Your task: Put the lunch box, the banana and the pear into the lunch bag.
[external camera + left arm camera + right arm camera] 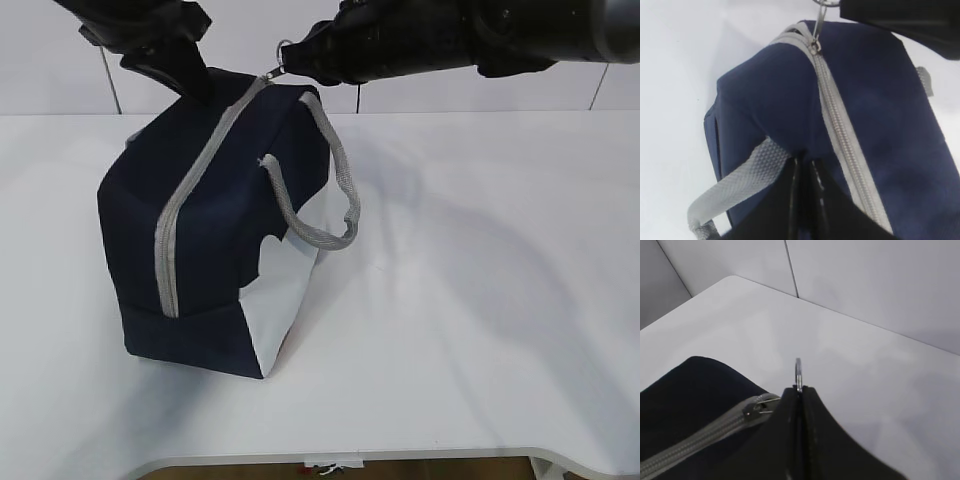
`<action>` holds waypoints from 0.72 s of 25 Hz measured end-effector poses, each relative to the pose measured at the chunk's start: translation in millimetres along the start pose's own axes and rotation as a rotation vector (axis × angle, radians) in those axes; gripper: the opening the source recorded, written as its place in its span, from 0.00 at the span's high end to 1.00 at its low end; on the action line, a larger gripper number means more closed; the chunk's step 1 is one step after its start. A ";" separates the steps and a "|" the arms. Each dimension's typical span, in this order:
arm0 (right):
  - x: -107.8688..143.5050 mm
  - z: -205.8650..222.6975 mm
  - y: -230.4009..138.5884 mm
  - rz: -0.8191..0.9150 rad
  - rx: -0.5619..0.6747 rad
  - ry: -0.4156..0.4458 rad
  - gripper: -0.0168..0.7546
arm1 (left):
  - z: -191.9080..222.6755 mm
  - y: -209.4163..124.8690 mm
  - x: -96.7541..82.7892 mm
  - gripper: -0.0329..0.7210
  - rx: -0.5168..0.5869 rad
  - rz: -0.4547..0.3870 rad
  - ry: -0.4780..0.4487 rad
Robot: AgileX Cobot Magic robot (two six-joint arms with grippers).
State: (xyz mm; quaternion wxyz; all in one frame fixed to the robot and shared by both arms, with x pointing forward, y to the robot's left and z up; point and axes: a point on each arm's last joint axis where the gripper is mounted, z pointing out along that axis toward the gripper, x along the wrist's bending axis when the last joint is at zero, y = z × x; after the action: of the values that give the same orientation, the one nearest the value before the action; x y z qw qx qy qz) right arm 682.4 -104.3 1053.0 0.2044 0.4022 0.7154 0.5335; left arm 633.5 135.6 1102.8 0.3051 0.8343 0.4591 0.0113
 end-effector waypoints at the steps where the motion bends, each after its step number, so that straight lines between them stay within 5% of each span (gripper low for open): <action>1: 0.0 0.0 0.0 0.000 0.000 0.000 0.96 | 0.0 -0.7 -0.2 0.96 0.007 0.010 -0.003; 11: 0.6 0.0 -0.2 0.037 0.002 0.007 0.96 | -0.2 -5.3 -1.5 0.96 0.057 0.136 -0.020; 18: -6.2 1.6 1.1 0.100 -0.030 -0.089 0.96 | -0.7 -4.0 -1.7 0.96 0.045 0.144 -0.020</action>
State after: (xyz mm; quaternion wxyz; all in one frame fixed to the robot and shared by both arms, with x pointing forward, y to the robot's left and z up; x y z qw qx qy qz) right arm 687.6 -108.2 1052.6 0.2152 0.4576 0.6767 0.5352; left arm 629.3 136.2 1101.8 0.2891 0.8718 0.3951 0.0145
